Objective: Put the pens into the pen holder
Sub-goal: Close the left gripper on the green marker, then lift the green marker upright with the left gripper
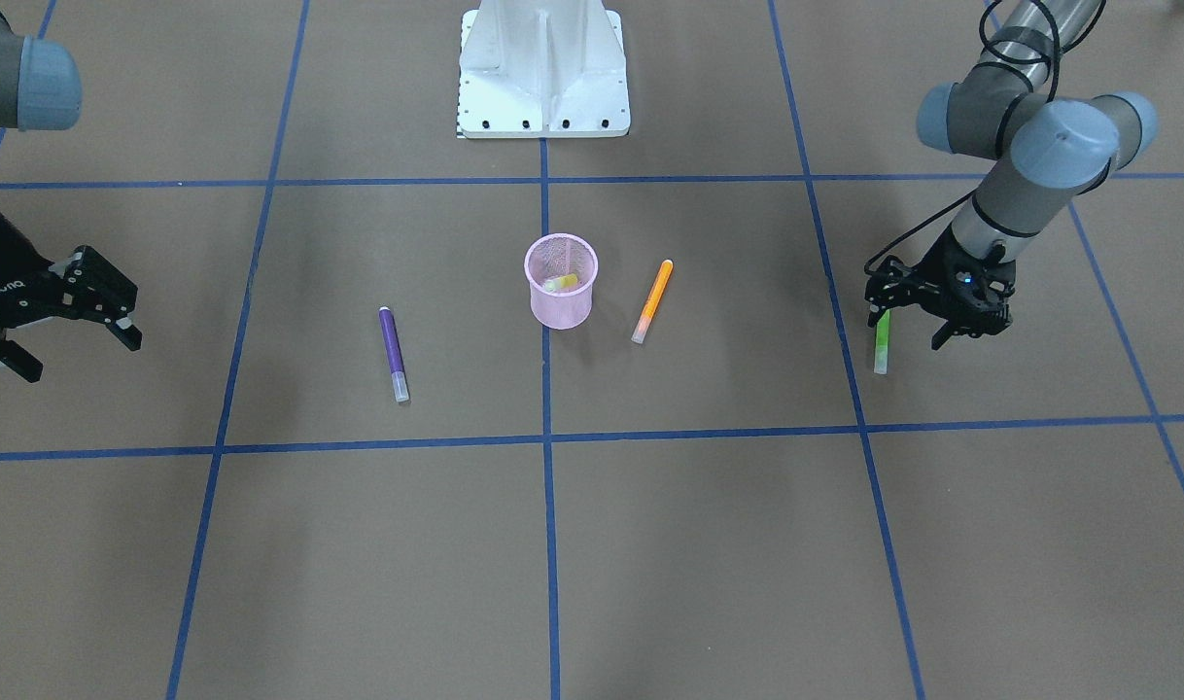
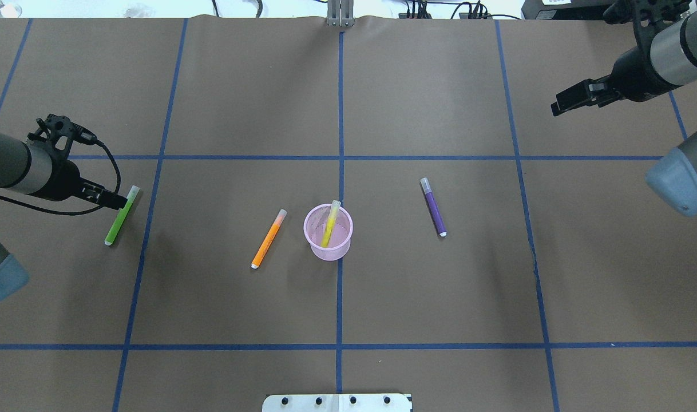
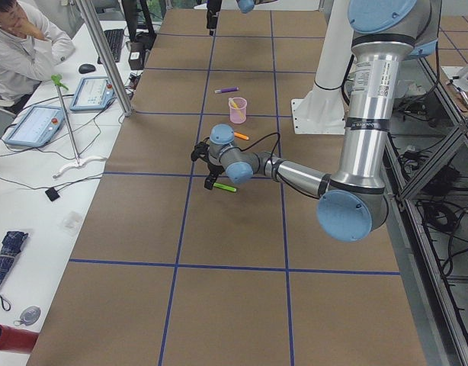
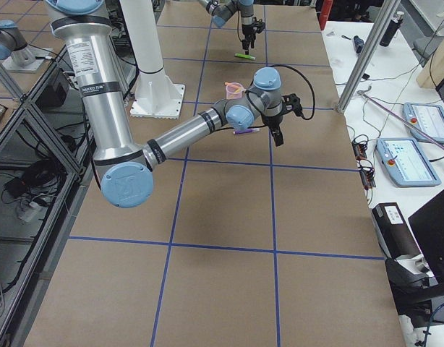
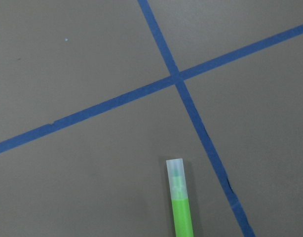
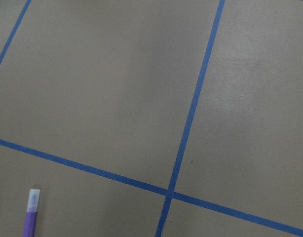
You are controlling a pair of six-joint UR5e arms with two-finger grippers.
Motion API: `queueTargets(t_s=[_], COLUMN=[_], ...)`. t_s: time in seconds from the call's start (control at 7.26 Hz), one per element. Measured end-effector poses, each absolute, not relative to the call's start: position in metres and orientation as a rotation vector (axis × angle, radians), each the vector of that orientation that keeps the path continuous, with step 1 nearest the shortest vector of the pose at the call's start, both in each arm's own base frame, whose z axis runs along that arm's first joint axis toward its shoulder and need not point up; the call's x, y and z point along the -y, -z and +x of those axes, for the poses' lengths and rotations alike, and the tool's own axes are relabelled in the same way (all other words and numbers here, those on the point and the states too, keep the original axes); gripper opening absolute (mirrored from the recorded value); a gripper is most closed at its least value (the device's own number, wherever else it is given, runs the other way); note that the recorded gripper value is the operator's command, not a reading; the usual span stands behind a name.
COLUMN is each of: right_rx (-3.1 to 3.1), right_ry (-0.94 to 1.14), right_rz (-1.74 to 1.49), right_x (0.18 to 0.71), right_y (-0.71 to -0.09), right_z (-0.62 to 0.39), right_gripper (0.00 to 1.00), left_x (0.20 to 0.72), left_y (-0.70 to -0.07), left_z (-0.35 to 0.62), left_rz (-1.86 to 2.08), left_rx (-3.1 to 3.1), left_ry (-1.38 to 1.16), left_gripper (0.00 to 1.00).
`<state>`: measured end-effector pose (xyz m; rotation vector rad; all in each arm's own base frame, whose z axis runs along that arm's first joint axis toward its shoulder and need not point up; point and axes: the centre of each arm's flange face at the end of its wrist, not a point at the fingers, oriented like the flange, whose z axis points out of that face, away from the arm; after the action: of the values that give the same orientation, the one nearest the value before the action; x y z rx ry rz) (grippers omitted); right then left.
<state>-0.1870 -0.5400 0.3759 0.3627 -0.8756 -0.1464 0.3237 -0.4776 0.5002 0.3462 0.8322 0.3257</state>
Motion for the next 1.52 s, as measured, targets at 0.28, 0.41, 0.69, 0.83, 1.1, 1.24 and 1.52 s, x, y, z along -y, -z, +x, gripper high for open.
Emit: queueTargets(t_s=[0.28, 0.41, 0.69, 0.83, 1.1, 1.24, 1.52], right_rx=[0.868, 0.868, 0.867, 0.866, 0.865, 0.865, 0.863], right_ry=[0.152, 0.153, 0.154, 0.154, 0.154, 0.153, 0.152], right_rz=[0.364, 0.363, 0.362, 0.362, 0.361, 0.36, 0.359], right_x=[0.539, 0.539, 0.539, 0.539, 0.539, 0.539, 0.538], right_y=[-0.382, -0.382, -0.384, -0.384, -0.385, -0.385, -0.386], right_z=[-0.182, -0.182, -0.182, -0.182, -0.182, -0.182, -0.181], right_gripper=[0.99, 0.99, 0.99, 0.99, 0.99, 0.99, 0.99], left_x=[0.483, 0.483, 0.482, 0.482, 0.481, 0.48, 0.477], left_y=[-0.507, -0.508, -0.509, -0.509, -0.51, -0.511, -0.512], left_z=[0.338, 0.339, 0.34, 0.34, 0.341, 0.341, 0.344], left_rz=[0.341, 0.339, 0.334, 0.331, 0.323, 0.316, 0.296], left_rx=[-0.815, -0.811, -0.813, -0.815, -0.816, -0.817, -0.823], left_ry=[-0.331, -0.331, -0.332, -0.329, -0.321, -0.311, -0.278], left_gripper=[0.57, 0.57, 0.56, 0.54, 0.6, 0.61, 0.6])
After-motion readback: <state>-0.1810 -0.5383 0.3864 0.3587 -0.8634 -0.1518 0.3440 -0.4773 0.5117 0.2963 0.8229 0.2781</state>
